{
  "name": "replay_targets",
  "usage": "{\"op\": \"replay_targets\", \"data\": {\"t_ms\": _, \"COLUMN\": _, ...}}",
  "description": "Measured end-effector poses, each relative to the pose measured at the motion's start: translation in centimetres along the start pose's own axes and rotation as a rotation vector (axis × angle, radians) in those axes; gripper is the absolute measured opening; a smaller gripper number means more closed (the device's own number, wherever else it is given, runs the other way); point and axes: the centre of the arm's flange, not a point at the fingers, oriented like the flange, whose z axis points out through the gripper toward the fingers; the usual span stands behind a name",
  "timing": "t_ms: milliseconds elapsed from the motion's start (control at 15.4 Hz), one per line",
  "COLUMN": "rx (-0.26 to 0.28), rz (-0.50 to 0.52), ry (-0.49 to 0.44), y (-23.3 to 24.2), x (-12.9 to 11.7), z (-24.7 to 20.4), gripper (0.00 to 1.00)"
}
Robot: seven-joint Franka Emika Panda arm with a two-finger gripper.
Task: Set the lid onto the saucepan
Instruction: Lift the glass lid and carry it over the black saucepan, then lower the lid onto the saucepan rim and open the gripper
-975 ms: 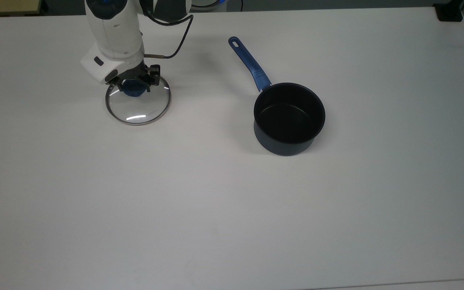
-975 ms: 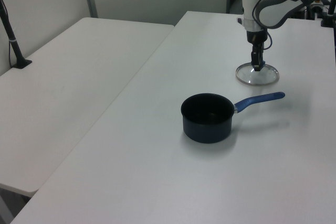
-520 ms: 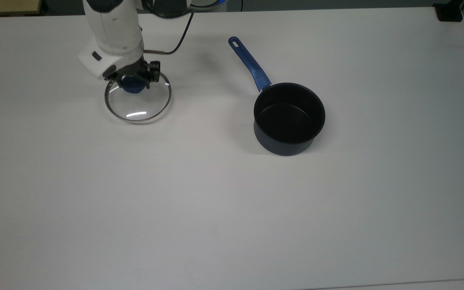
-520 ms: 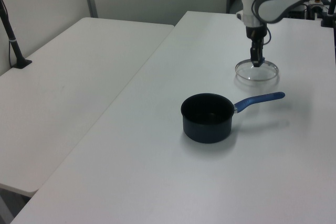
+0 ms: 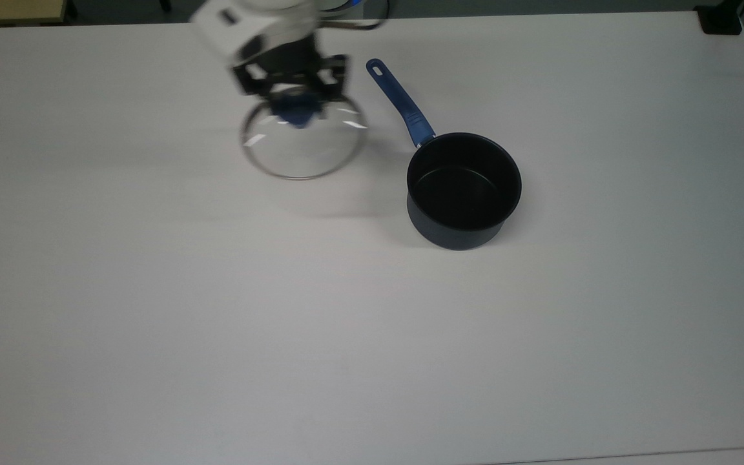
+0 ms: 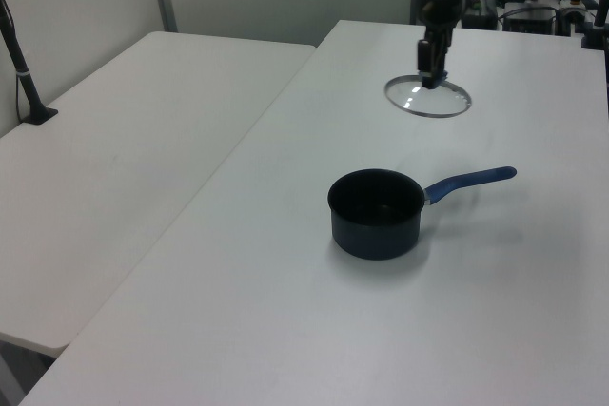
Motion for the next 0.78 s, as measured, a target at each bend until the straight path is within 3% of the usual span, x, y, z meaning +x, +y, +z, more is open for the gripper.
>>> {"op": "replay_targets", "data": {"t_ms": 325, "rx": 0.048, "rz": 0.131, "ry": 0.001, "y": -12.3, "x": 1.1, "z": 0.2, "gripper": 0.66}}
{"op": "replay_targets", "data": {"t_ms": 780, "rx": 0.049, "rz": 0.2, "ry": -0.001, "y": -21.3, "x": 1.3, "z": 5.1, "gripper": 0.66}}
